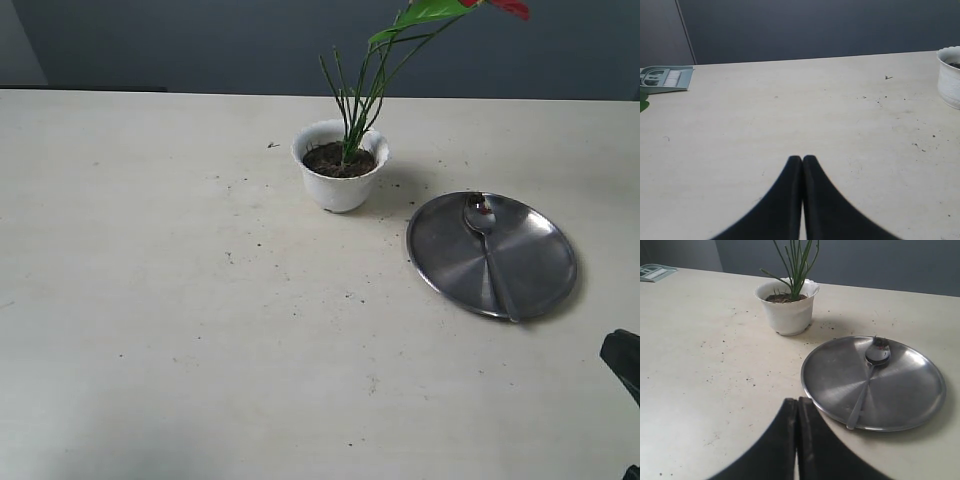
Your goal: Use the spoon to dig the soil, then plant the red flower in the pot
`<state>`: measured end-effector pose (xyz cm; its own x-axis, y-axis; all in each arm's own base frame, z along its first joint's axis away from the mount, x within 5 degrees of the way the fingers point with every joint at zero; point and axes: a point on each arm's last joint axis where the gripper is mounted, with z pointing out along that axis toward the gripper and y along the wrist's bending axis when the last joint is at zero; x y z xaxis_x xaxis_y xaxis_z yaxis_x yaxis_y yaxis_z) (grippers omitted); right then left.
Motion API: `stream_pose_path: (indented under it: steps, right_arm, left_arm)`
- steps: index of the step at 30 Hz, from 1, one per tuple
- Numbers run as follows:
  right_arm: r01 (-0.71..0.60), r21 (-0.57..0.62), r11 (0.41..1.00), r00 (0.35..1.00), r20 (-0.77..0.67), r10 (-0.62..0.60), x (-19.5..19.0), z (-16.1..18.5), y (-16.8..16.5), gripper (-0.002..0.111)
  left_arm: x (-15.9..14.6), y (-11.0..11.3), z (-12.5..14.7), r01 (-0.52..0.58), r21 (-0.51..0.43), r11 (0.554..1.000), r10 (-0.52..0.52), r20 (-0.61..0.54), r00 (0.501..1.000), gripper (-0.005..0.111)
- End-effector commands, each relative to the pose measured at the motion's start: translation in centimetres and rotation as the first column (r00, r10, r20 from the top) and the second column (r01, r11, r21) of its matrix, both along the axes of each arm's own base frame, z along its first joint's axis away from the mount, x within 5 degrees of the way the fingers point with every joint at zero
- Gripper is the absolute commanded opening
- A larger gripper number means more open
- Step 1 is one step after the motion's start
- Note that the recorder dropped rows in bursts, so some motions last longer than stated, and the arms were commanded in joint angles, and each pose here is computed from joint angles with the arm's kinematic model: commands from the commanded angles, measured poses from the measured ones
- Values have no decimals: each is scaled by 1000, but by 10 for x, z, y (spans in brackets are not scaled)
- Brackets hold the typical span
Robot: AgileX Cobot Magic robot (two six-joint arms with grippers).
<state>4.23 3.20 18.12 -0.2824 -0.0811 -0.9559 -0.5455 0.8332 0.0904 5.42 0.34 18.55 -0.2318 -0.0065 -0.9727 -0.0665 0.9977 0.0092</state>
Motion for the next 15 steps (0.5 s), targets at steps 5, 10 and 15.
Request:
stream_pose_path:
  steps: [5,10,15]
  right_arm:
    - [39,8,999,999,12,-39,1,0,-2,-1]
    - [157,8,988,987,12,-157,5,0,-7,-1]
    - [260,8,965,965,12,-260,7,0,-12,-1]
  left_arm:
    - [0,0,0,1,3,1000,-1,10,1000,0]
    - [0,0,0,1,3,1000,-1,10,1000,0]
    - [0,0,0,1,3,1000,-1,10,1000,0]
